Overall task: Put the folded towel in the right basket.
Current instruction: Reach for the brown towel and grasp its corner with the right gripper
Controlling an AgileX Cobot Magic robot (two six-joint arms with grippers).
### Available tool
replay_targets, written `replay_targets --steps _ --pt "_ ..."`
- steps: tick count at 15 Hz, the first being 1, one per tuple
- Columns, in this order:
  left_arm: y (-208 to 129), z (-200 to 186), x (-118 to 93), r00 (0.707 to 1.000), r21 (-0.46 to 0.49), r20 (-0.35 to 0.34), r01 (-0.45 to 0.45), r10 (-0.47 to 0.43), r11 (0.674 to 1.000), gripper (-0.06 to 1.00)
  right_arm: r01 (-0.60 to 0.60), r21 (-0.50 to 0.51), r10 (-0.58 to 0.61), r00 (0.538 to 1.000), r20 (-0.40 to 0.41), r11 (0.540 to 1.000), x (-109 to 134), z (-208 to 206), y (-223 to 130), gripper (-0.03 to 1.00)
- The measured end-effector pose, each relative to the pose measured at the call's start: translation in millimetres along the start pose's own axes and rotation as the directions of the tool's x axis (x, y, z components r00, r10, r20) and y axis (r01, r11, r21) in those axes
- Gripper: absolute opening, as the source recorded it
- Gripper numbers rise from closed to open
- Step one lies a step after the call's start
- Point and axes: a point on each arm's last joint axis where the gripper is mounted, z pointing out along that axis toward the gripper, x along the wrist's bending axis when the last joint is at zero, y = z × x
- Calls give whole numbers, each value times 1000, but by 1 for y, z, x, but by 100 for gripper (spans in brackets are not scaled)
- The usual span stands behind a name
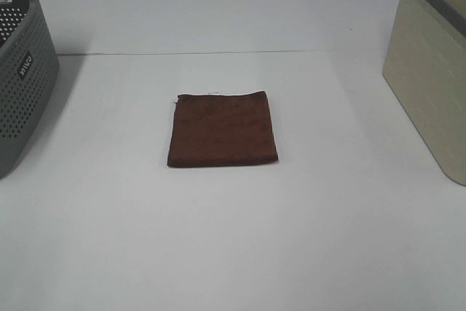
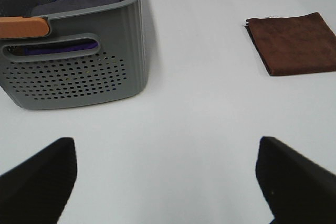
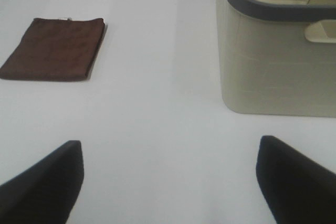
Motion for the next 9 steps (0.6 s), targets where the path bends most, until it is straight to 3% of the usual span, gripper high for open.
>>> replay_targets --steps 3,9 --pt "0 0 0 1000 0 0 0 0 1000 88 -53 26 54 998 -37 998 -1 27 40 82" --pt "0 0 0 1000 0 0 0 0 1000 88 -123 245 153 983 -107 962 -3 100 113 81"
